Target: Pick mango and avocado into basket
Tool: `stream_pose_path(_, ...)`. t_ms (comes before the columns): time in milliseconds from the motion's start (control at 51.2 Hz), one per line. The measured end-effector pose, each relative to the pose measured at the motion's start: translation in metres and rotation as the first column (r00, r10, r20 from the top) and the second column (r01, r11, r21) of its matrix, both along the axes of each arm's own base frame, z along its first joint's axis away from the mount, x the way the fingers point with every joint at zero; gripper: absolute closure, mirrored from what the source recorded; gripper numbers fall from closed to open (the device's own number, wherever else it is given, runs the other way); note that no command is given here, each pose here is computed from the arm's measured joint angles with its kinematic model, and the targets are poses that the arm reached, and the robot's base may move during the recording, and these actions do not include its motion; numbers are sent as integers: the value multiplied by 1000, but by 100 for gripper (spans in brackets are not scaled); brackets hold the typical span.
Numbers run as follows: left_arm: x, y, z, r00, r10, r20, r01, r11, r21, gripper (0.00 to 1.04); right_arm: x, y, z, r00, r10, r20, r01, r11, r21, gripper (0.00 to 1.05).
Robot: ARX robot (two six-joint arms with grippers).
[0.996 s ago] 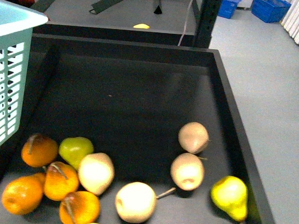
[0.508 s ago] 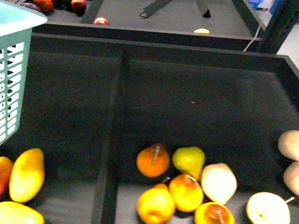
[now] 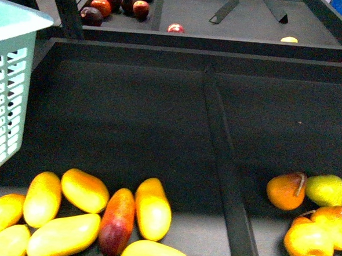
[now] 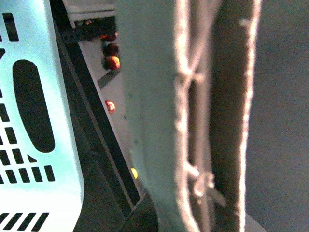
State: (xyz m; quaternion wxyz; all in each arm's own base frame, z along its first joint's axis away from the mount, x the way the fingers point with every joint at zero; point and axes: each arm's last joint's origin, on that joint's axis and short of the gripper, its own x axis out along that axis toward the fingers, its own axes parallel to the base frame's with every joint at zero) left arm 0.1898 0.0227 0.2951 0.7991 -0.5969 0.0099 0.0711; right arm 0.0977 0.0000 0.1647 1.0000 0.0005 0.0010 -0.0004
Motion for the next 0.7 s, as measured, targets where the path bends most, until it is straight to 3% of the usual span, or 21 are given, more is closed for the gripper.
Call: stream_pose_path(703,1,0,0,1000,-1,-1,1,1000,-1,97,0,0,0,1000,-1,1,1,1000,0,8)
